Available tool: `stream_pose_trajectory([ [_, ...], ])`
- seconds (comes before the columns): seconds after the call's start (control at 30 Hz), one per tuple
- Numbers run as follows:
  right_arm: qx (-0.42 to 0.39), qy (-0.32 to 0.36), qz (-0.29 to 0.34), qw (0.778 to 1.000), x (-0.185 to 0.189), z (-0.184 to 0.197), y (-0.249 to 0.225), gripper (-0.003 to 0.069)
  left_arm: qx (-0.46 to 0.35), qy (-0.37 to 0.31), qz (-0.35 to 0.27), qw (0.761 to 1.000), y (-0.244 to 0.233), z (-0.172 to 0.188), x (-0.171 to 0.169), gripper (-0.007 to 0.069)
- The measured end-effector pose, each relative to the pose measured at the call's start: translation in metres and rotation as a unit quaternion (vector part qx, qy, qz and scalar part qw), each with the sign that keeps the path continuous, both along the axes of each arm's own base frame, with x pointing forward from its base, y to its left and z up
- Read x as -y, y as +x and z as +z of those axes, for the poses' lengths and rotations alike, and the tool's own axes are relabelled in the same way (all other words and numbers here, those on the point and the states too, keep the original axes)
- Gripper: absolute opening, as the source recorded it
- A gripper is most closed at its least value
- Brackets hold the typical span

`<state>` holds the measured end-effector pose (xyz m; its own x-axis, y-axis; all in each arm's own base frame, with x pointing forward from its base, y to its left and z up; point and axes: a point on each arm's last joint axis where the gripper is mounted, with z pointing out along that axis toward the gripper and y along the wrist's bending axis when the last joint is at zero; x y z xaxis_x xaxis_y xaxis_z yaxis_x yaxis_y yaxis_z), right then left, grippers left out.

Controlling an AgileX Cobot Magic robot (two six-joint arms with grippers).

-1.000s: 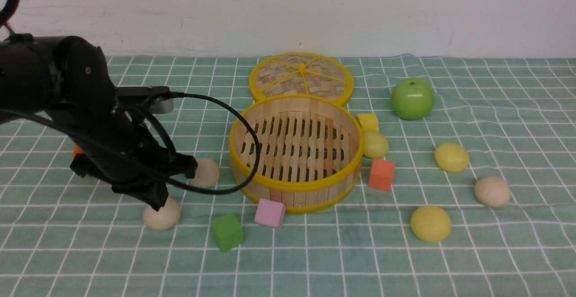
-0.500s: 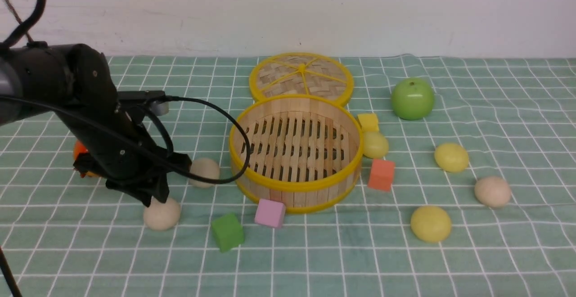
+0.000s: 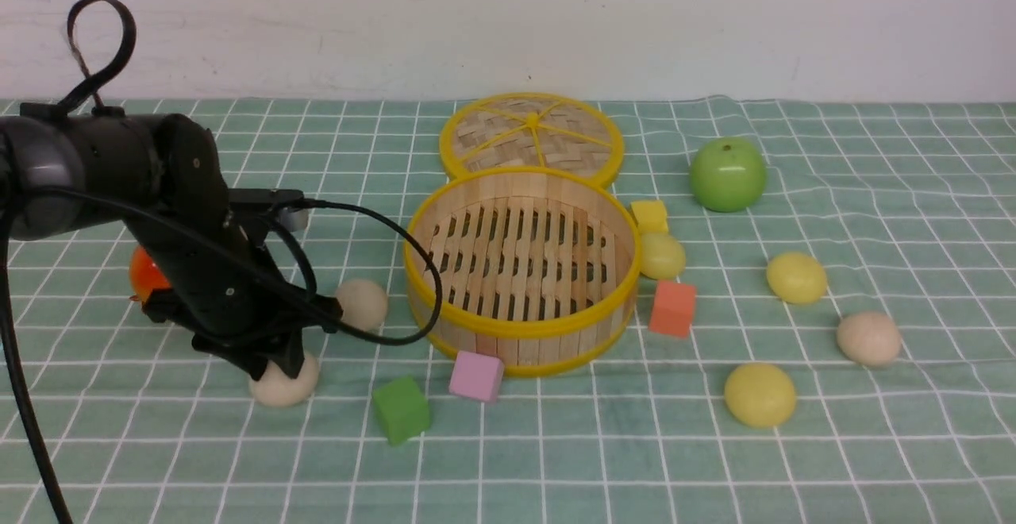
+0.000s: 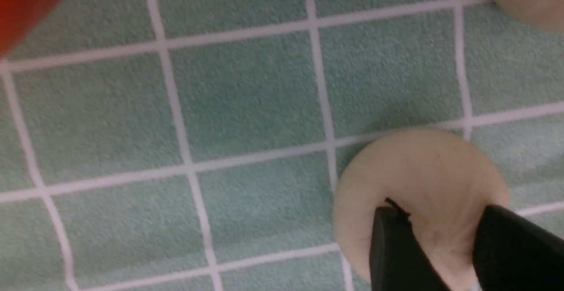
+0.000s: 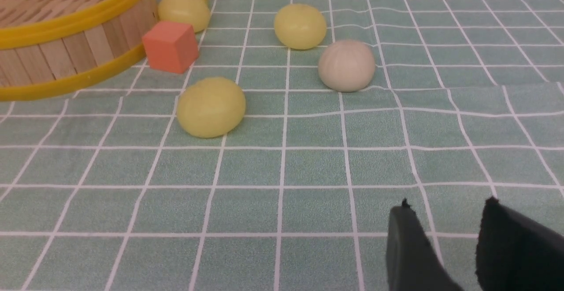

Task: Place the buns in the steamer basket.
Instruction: Use the left arm to grab a steamed stuffed bun, then use the left arm to put the steamed stuffed bun into the steamer

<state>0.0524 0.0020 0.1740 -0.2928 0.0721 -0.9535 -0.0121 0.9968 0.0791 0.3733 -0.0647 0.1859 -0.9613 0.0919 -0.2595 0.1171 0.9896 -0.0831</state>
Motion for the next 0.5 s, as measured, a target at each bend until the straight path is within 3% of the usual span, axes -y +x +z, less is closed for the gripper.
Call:
stream_pose_trajectory([
  [0.1,0.000,0.000,0.000,1.000,0.000,0.000,0.000,0.0240,-0.001,0.005,-0.003,1.000,0.000,-0.002,-0.001,0.0192],
  [0.27,0.000,0.000,0.000,1.000,0.000,0.000,0.000,0.0240,-0.001,0.006,-0.005,1.000,0.000,-0.001,0.000,-0.0002],
  [0.43,0.000,0.000,0.000,1.000,0.000,0.000,0.000,0.0240,0.028,0.003,-0.037,0.999,-0.006,0.021,0.018,-0.0010],
  [0.5,0.000,0.000,0.000,1.000,0.000,0.000,0.000,0.0240,0.086,-0.012,-0.074,0.993,-0.013,0.061,0.048,-0.0010],
])
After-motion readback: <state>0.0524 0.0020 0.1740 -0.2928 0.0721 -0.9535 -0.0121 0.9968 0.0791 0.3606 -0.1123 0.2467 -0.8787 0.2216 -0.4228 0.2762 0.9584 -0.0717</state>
